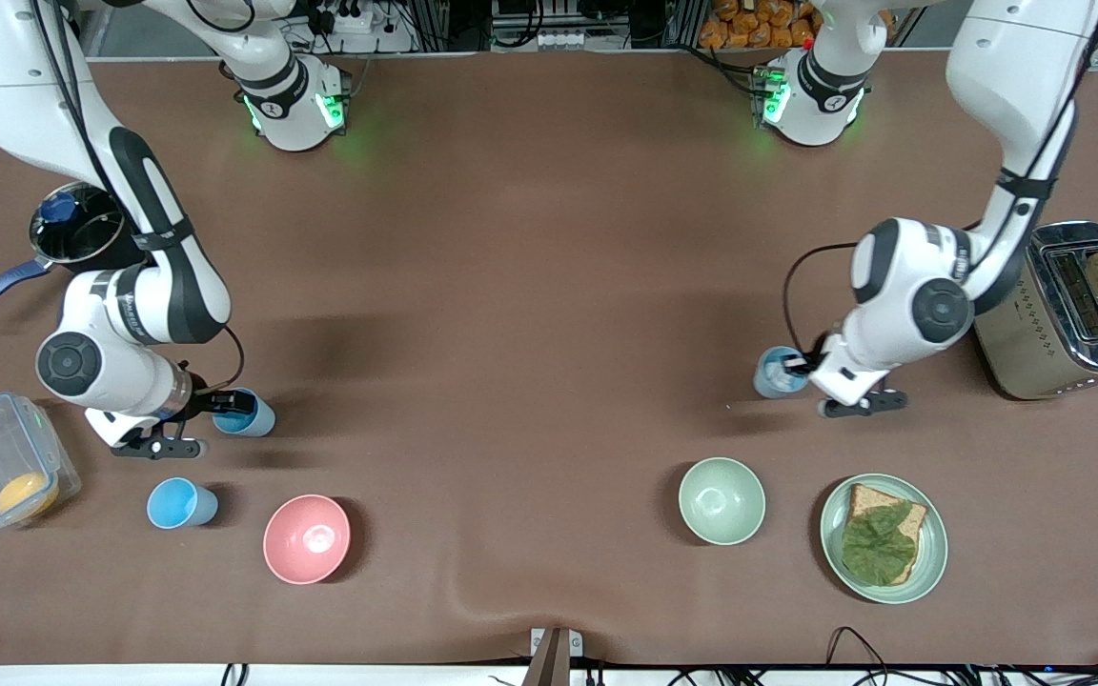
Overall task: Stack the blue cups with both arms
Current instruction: 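Carry the blue cup with the left gripper toward the table middle, then set the blue cup down with the left gripper and open it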
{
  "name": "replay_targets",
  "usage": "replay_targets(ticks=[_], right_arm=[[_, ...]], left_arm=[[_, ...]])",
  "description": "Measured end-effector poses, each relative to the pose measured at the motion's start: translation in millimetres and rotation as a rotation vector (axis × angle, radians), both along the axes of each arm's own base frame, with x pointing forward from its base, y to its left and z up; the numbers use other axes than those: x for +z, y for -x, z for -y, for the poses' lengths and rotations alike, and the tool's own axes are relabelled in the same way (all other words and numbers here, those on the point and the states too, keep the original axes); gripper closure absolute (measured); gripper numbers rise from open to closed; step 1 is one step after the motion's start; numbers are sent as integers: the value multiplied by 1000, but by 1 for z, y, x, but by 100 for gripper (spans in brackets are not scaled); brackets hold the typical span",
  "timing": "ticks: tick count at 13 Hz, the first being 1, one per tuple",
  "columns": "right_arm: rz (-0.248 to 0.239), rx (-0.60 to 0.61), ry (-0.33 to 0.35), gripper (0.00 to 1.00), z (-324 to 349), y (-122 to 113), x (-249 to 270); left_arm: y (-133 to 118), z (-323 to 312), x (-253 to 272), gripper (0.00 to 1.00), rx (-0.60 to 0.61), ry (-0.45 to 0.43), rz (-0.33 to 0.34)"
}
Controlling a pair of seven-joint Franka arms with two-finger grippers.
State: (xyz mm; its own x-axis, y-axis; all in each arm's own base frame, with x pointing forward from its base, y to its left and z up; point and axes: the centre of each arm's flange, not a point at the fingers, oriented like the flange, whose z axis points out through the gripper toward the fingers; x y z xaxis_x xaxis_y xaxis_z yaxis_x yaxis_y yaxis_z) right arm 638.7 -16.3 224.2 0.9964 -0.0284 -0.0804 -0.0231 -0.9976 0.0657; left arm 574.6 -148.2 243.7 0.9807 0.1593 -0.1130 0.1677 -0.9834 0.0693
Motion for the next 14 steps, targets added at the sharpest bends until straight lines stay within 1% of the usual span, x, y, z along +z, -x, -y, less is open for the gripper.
replay_targets(ticks=[1,2,4,5,7,9,11,13,14], right_arm=[[1,0,0,9,-1,0,-1],[1,0,0,16,-1,0,-1],[2,-2,0,42,0,0,-1],[2,-3,0,53,0,0,-1],[3,-2,0,77,-1,-1,0],[7,0,-1,95,-3,-2,3],[15,-1,0,96,-4,-4,9],[28,-9,4,96,-1,-6,16],[35,-13,5,96,1,-7,21]], left_arm=[[7,27,4,96,40,10,-8],[15,54,8,96,72,19,-15],[31,101,16,96,123,27,-23],[40,125,19,96,146,26,-24],[57,179,31,96,196,30,-17],[74,234,39,96,254,45,-18],[94,287,36,96,300,55,-34],[106,324,22,96,361,67,-52],[111,337,12,96,384,73,-46]])
